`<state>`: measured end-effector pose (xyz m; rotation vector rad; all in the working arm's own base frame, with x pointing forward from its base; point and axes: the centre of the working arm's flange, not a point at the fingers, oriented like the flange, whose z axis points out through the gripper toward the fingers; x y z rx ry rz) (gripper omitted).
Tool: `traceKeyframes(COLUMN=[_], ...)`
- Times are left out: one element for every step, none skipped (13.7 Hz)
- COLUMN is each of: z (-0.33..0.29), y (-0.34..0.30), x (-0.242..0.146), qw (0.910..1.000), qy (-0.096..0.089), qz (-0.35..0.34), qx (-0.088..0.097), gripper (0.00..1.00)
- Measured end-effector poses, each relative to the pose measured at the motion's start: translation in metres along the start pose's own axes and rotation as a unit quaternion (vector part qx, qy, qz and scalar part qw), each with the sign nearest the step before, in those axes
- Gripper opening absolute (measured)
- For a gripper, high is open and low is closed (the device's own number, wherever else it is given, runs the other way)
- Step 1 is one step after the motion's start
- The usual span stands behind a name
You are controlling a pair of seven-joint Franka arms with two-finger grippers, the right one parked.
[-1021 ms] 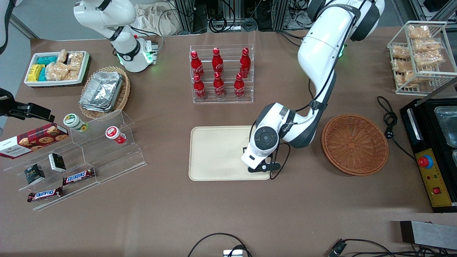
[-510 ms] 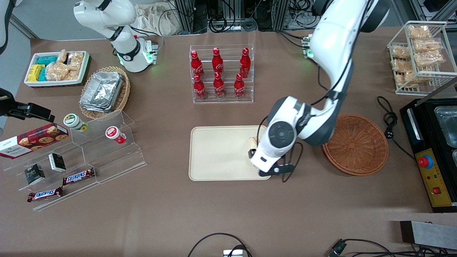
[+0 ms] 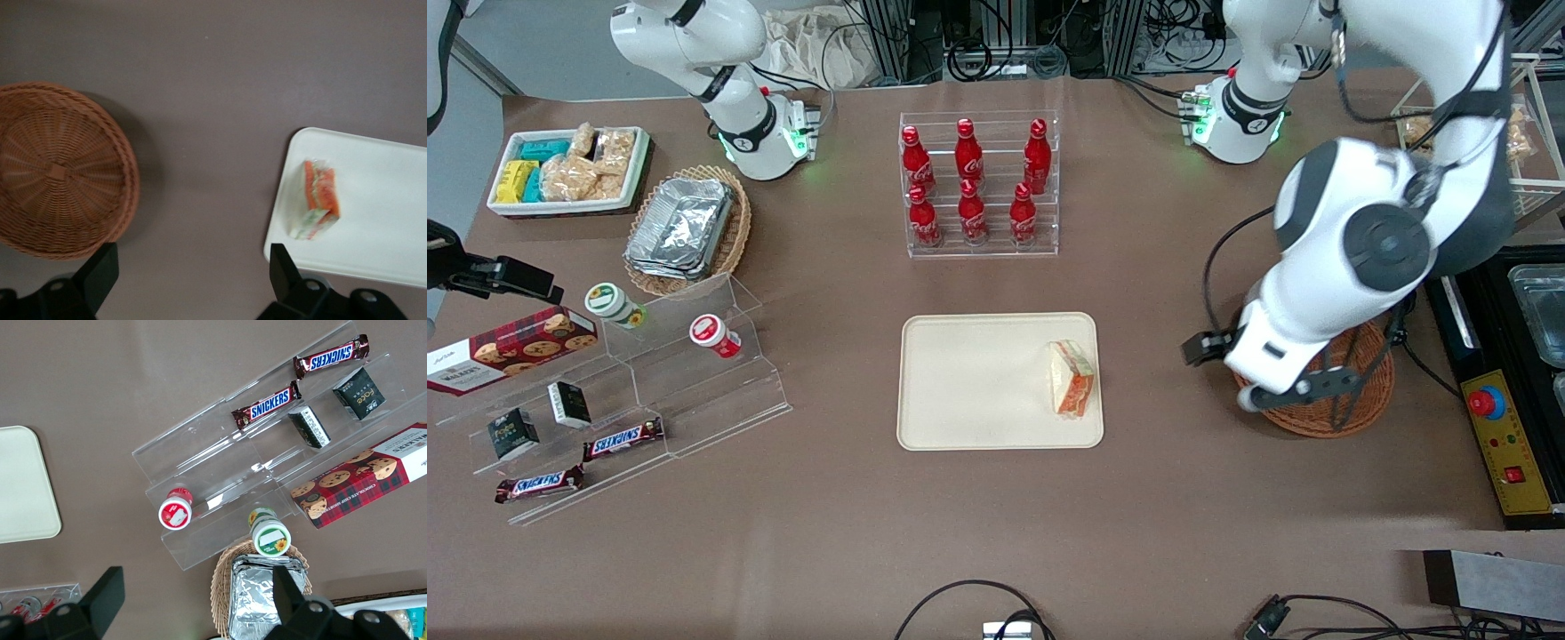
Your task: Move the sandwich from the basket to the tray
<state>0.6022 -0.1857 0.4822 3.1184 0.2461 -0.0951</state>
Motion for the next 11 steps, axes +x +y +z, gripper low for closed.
traceKeyframes(z=[-0.003, -0.005, -0.009, -0.013, -0.019, -0.024, -0.031, -0.038, -0.044, -0.05, -0.054], y=[-0.024, -0.047, -0.072, -0.096, -0.118, -0.139, -0.155, -0.165, -0.172, -0.175, -0.174], x=[-0.01, -0.02, -0.028, -0.032, -0.032, -0.03, -0.027, -0.023, -0.018, -0.013, -0.005], qw=[0.9999, 0.9995, 0.9987, 0.9975, 0.9963, 0.9953, 0.9941, 0.9922, 0.9896, 0.9867, 0.9845], qy=[0.003, 0.001, -0.004, -0.011, -0.018, -0.022, -0.024, -0.026, -0.029, -0.035, -0.041], qz=[0.013, 0.03, 0.051, 0.07, 0.084, 0.095, 0.106, 0.122, 0.141, 0.158, 0.167], qx=[0.001, 0.003, 0.004, 0.004, 0.004, 0.002, 0.001, 0.0, 0.005, 0.02, 0.035], gripper=[1.0, 1.0, 1.0, 1.0, 1.0, 1.0, 1.0, 1.0, 1.0, 1.0, 1.0])
